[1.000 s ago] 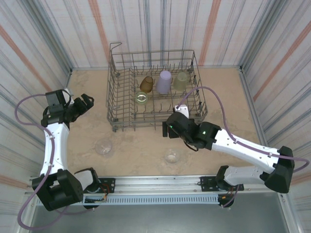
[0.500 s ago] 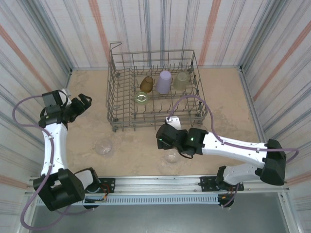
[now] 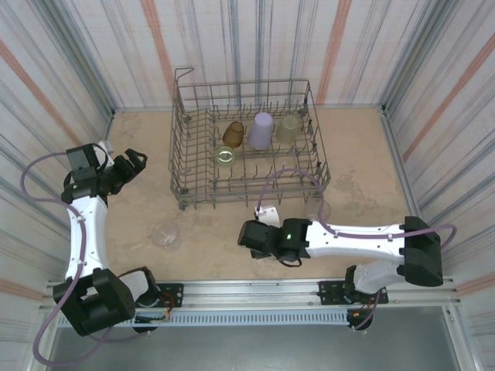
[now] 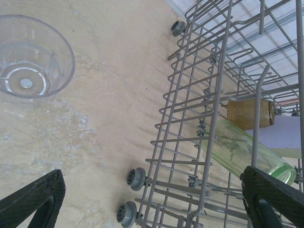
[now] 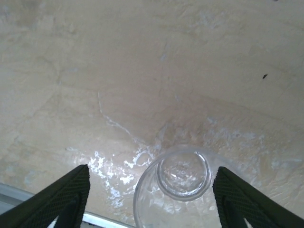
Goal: Load the cups into the dish rack
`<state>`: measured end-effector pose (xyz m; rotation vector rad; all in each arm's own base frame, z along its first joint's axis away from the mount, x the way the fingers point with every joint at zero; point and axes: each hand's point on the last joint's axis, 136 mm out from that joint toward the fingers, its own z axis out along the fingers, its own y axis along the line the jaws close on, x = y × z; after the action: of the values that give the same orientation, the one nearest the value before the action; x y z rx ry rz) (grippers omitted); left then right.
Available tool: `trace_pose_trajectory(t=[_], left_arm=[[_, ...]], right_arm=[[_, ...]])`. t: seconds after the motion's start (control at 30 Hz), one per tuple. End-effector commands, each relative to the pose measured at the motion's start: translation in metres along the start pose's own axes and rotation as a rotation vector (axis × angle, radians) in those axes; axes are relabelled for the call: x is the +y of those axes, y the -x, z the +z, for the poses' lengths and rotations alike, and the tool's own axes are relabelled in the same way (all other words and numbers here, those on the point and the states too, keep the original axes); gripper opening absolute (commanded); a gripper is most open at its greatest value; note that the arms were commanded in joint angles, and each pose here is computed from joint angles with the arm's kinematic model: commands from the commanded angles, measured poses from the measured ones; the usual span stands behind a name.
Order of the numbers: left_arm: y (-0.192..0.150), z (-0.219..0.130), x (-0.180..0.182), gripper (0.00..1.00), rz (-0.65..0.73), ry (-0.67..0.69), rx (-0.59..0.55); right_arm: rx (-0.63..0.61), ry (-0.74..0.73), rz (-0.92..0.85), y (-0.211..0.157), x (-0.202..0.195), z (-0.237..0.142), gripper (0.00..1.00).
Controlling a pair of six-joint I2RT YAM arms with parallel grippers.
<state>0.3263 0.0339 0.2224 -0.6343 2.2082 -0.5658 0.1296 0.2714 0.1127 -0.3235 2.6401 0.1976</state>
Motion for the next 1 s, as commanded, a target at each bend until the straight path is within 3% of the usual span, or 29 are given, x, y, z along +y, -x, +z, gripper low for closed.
trace_pose_trajectory(t=[0.0,0.2,0.57,0.8,0.9,0.97], left_arm=[[0.0,-0.004,0.0,0.99,-0.007,-0.007,-0.019],[0.0,-0.004,-0.001,0.99,-0.006,-0.01,-0.017],[0.001,-0.003,-0.001,0.99,-0.011,-0.011,-0.014],[0.001,-0.004,-0.002,0.99,-0.009,-0.014,-0.018],[0.001,-0.005,-0.002,0.99,-0.006,-0.012,-0.019],[0.001,-0.005,-0.001,0.99,-0.006,-0.009,-0.022]], right_arm=[[0.028,-0.033,0.028,-0.006,-0.001,0.001,0.64],[0.051,-0.082,0.03,-0.014,-0.007,0.008,0.5],[0.081,-0.098,-0.006,-0.016,0.006,0.02,0.39],[0.113,-0.133,-0.025,-0.021,0.002,0.027,0.18],[0.121,-0.126,-0.025,-0.023,0.004,0.028,0.01],[0.117,-0.123,-0.032,-0.02,0.005,0.025,0.0]])
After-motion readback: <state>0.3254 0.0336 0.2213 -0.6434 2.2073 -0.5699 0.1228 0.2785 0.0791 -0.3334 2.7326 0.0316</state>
